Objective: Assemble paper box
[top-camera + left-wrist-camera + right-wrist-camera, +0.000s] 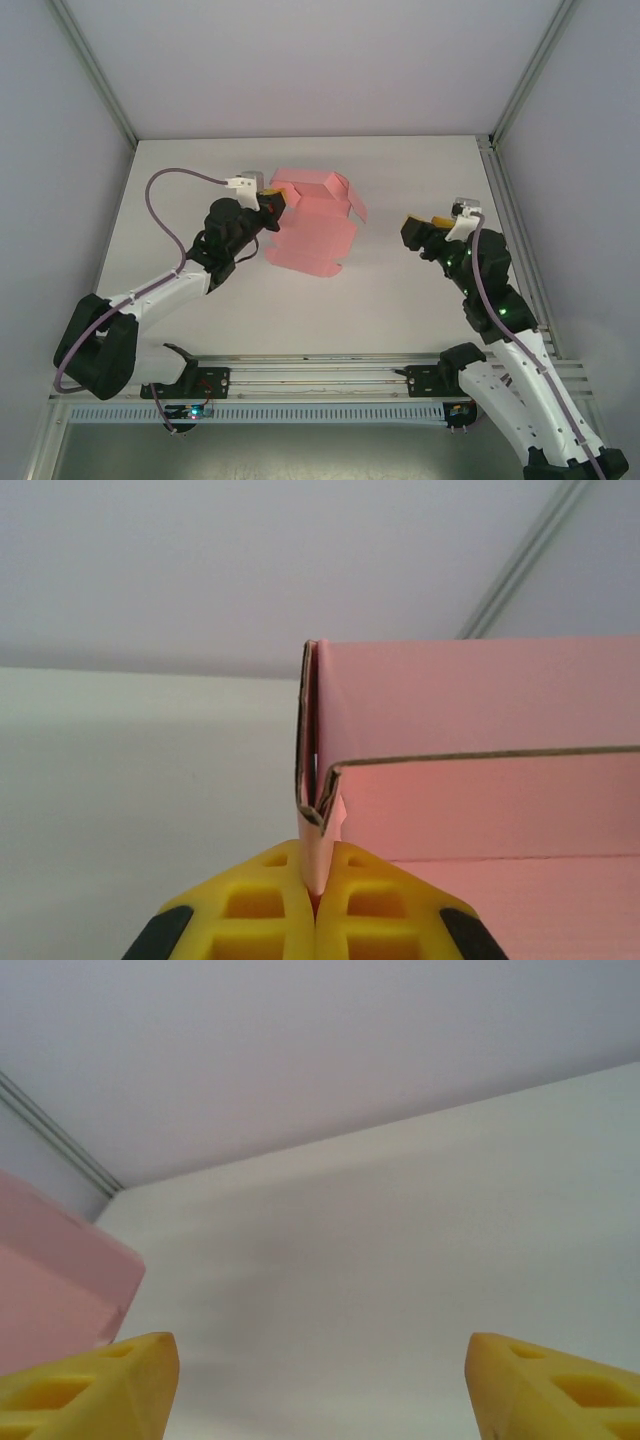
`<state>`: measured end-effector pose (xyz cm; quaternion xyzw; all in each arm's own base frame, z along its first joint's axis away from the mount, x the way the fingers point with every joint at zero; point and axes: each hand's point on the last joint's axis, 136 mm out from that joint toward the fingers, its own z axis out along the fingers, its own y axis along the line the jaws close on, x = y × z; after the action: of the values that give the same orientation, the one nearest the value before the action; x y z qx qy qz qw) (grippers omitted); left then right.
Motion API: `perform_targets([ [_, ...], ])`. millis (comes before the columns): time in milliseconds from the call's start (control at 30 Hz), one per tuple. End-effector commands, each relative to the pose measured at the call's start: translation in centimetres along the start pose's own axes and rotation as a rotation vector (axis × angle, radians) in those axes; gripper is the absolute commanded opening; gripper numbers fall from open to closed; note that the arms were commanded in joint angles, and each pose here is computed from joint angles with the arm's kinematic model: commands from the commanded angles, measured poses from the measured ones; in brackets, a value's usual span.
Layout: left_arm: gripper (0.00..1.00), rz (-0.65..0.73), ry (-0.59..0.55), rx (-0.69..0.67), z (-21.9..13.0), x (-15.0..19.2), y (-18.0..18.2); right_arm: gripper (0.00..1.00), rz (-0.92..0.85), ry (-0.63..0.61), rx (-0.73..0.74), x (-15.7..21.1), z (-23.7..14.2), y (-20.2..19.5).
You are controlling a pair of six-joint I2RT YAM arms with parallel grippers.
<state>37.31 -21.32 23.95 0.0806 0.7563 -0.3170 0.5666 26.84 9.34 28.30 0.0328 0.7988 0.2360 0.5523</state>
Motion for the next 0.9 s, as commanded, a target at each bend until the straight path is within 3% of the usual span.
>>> perform_targets([
  [0,0.0,0.057,0.12,0.019,0.4,2.0,-0.2,0.77,-0.158,0.097,0.003,0.7,1.2,0.1],
  [300,0.0,0.024,0.133,-0.007,0.8,2.7,0.5,0.65,-0.326,0.316,-0.225,4.9,6.9,3.1],
  [867,0.0,0.011,0.176,-0.042,1.8,3.6,1.4,0.49,-0.434,0.416,-0.387,7.2,9.3,8.1],
])
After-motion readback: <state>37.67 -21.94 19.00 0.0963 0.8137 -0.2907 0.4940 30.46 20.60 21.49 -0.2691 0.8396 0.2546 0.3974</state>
